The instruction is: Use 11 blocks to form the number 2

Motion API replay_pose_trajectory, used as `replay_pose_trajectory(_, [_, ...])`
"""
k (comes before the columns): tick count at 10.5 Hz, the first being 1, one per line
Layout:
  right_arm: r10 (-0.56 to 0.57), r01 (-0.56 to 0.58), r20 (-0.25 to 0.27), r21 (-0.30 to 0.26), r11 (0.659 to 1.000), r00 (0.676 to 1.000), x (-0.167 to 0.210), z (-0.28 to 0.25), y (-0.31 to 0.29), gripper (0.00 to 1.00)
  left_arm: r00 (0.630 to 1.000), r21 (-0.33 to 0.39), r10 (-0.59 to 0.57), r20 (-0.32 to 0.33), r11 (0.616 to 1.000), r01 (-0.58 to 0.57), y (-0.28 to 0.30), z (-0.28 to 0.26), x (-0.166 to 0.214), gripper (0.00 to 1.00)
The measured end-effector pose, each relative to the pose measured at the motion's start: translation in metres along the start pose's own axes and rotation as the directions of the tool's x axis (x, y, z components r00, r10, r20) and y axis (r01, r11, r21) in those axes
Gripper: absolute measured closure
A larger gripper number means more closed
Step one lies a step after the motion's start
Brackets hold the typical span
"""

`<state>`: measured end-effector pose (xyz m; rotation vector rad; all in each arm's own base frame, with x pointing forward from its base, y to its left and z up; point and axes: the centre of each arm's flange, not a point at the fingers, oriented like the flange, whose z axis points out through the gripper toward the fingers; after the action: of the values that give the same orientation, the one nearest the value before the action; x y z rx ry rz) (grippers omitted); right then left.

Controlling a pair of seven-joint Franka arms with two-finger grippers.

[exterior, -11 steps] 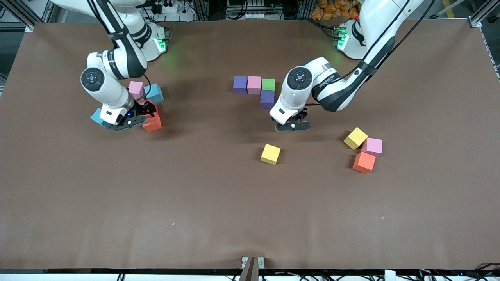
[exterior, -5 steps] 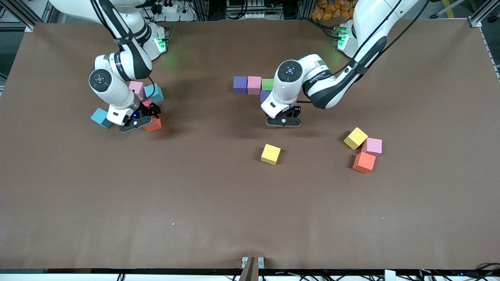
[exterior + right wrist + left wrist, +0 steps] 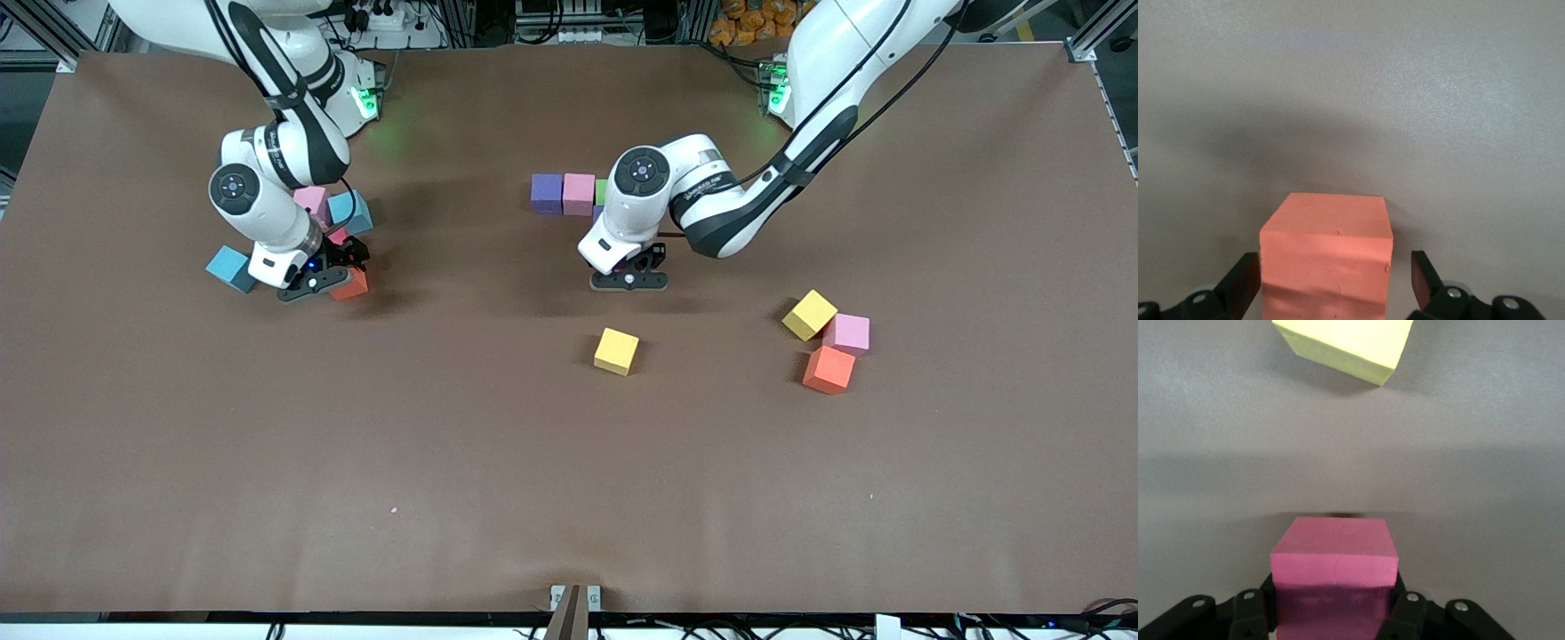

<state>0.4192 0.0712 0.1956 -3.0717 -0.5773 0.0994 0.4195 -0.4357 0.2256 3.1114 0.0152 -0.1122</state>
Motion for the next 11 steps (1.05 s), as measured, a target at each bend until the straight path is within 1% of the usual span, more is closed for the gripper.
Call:
replay_pose_trajectory(2, [0.000, 0.000, 0.001, 0.001, 1.000, 1.000, 0.000, 0.002, 0.000, 0.00, 1.000, 0.000, -0.008, 0.008, 1.000, 0.008, 0.000, 0.004, -0.001, 0.40])
replay_pose_trajectory(6, [-0.011, 0.011, -0.008, 0.002, 1.000, 1.000, 0.002, 0.010, -0.005, 0.01, 0.997, 0.001, -0.072, 0.004, 0.997, 0.072, -0.004, 0.004, 0.007, 0.40])
replay_pose_trajectory(8, [-0.016, 0.016, -0.008, 0.002, 1.000, 1.000, 0.002, 0.010, -0.007, 0.09, 0.997, 0.005, -0.082, 0.004, 0.997, 0.082, -0.009, 0.006, 0.012, 0.40])
replay_pose_trajectory(10, [-0.016, 0.016, -0.009, 0.002, 1.000, 1.000, 0.003, 0.009, -0.007, 0.37, 0.997, 0.005, -0.081, 0.004, 0.997, 0.081, -0.008, 0.006, 0.011, 0.40])
replay_pose_trajectory(11, [-0.016, 0.016, -0.013, 0.001, 1.000, 1.000, 0.004, 0.008, -0.007, 0.38, 0.997, 0.004, -0.078, 0.003, 0.997, 0.078, -0.006, 0.006, 0.010, 0.40])
